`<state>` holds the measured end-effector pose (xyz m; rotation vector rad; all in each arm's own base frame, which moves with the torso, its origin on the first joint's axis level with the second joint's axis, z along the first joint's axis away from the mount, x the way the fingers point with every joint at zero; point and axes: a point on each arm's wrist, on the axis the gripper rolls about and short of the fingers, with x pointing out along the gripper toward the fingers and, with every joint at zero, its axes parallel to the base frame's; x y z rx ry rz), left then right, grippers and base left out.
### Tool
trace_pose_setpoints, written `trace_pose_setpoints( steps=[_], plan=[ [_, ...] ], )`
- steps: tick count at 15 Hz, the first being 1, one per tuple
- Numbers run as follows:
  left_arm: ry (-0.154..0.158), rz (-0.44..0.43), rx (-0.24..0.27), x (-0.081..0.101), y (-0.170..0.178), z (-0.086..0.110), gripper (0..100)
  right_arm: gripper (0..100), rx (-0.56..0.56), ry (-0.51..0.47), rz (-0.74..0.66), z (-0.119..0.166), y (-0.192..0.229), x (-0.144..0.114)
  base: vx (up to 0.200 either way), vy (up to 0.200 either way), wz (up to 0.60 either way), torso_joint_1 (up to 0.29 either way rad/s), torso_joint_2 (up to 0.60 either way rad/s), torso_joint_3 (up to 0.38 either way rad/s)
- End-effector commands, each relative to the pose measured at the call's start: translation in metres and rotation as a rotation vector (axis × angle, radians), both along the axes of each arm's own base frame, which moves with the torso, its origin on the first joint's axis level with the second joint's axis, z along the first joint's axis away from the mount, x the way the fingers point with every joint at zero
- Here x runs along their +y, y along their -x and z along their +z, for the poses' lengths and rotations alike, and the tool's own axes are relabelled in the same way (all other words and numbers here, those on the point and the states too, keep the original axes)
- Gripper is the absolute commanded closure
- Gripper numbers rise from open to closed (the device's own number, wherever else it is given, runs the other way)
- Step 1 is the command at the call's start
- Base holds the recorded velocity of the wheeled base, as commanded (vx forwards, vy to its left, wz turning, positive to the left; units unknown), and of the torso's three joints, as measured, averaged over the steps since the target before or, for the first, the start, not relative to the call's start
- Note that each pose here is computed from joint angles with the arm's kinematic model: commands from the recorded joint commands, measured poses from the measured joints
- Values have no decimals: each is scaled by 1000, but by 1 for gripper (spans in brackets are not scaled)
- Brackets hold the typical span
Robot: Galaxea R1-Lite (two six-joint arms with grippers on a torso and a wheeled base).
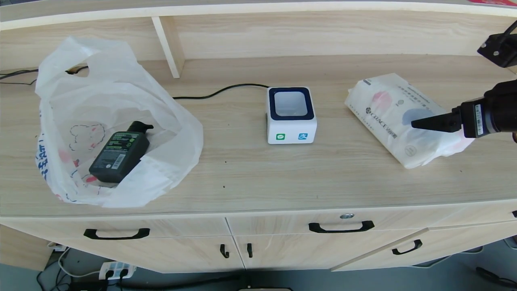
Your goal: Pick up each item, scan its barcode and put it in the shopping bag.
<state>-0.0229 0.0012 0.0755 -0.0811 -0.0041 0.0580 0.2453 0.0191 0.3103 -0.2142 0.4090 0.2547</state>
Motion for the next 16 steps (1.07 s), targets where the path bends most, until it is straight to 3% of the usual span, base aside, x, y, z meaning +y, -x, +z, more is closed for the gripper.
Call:
trace_pose_setpoints(
  steps=[1, 8, 11, 16],
  plan=[
    [0, 0, 0, 0, 0, 0, 0, 0, 18, 1, 4, -5, -7, 1, 0, 0, 0, 0, 0, 0],
    [0, 0, 0, 0, 0, 0, 0, 0, 68, 3, 5, -17, -37, 4, 0, 0, 0, 0, 0, 0],
    [-1, 0, 0, 0, 0, 0, 0, 0, 89, -40, 39, -25, -38, 24, 0, 0, 0, 0, 0, 0],
    [0, 0, -3, 0, 0, 0, 0, 0, 41, -48, -10, -26, -46, 32, 0, 0, 0, 0, 0, 0]
  ],
)
